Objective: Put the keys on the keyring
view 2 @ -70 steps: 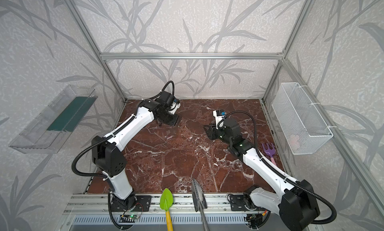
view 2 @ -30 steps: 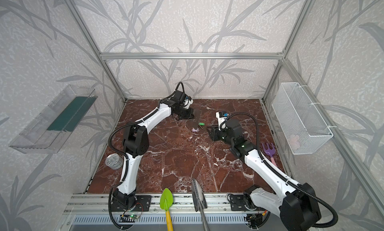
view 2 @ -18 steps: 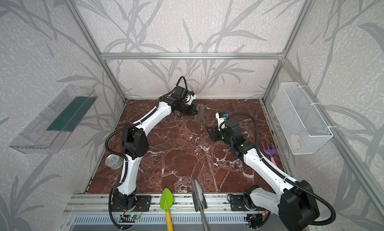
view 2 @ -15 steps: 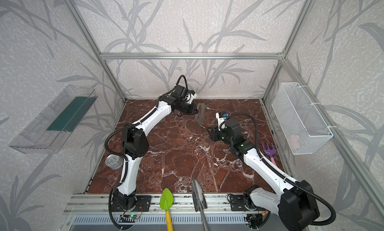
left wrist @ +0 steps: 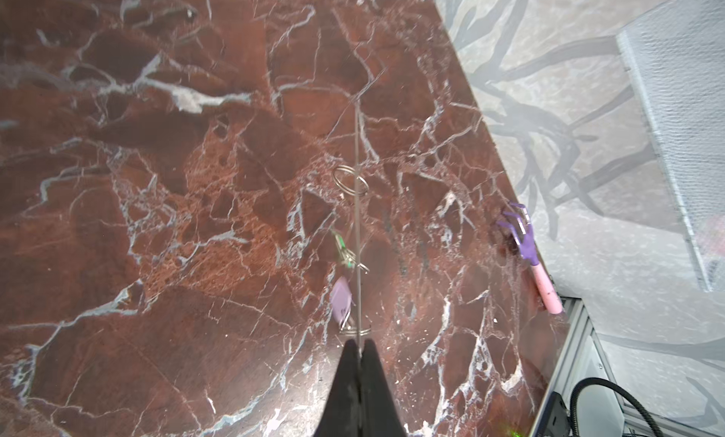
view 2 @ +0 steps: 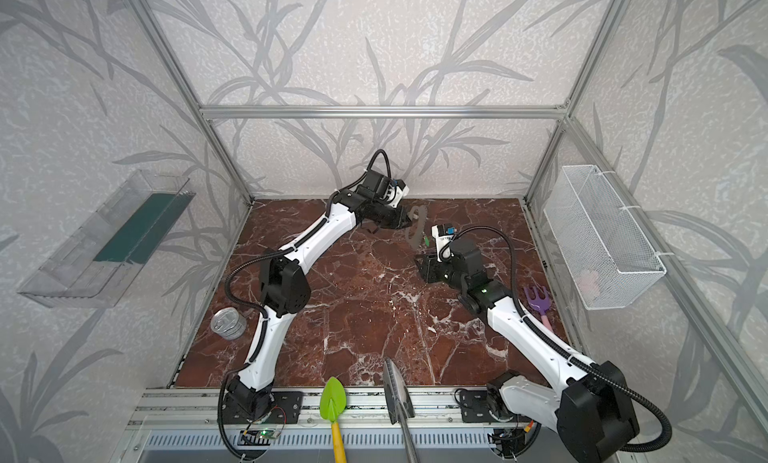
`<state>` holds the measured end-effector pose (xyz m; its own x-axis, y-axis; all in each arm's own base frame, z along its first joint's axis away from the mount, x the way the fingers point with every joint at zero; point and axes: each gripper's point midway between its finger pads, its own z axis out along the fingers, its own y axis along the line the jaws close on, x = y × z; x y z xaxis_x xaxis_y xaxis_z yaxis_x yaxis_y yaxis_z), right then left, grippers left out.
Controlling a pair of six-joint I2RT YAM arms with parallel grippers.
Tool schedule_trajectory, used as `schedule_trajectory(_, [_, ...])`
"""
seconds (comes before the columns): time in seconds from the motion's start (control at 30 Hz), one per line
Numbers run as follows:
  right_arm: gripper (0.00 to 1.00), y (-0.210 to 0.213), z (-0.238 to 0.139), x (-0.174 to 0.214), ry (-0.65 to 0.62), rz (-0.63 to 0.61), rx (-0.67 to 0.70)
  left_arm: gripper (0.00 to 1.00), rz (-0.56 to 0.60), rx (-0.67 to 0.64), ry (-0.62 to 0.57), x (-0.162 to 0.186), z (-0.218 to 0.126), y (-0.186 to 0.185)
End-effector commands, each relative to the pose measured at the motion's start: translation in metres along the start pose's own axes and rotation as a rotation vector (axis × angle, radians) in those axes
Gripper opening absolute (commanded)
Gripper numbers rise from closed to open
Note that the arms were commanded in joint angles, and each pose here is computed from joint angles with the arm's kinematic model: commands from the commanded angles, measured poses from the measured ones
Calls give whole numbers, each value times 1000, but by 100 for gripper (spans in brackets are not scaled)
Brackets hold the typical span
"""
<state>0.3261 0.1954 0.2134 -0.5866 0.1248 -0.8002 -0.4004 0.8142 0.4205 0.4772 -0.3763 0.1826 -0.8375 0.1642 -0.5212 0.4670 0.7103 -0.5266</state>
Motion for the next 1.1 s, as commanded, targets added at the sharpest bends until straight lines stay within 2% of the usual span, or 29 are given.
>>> schedule_trajectory(0.0, [42,1,-6,-6,-17,-15,-1,0,-36,-56,24,8,4,36])
schedule_trajectory(0.23, [42,0,-7,-7,-18,-15,2,0,-137,-108,54,33,-4,101])
schedule_trajectory(0.57, [42,-1,-3,-5,-7,-8,2,0,-219,-129,60,52,-29,157])
schedule_trajectory(0.73, [42,-2,-3,-4,-4,-7,4,0,-239,-120,67,56,-40,167])
schedule_trajectory(0.9, [42,-1,1,-3,1,1,-3,0,-221,-117,45,46,-54,157])
schedule_trajectory(1.07, [42,-1,2,-2,4,2,-7,0,-207,-167,36,37,-67,156])
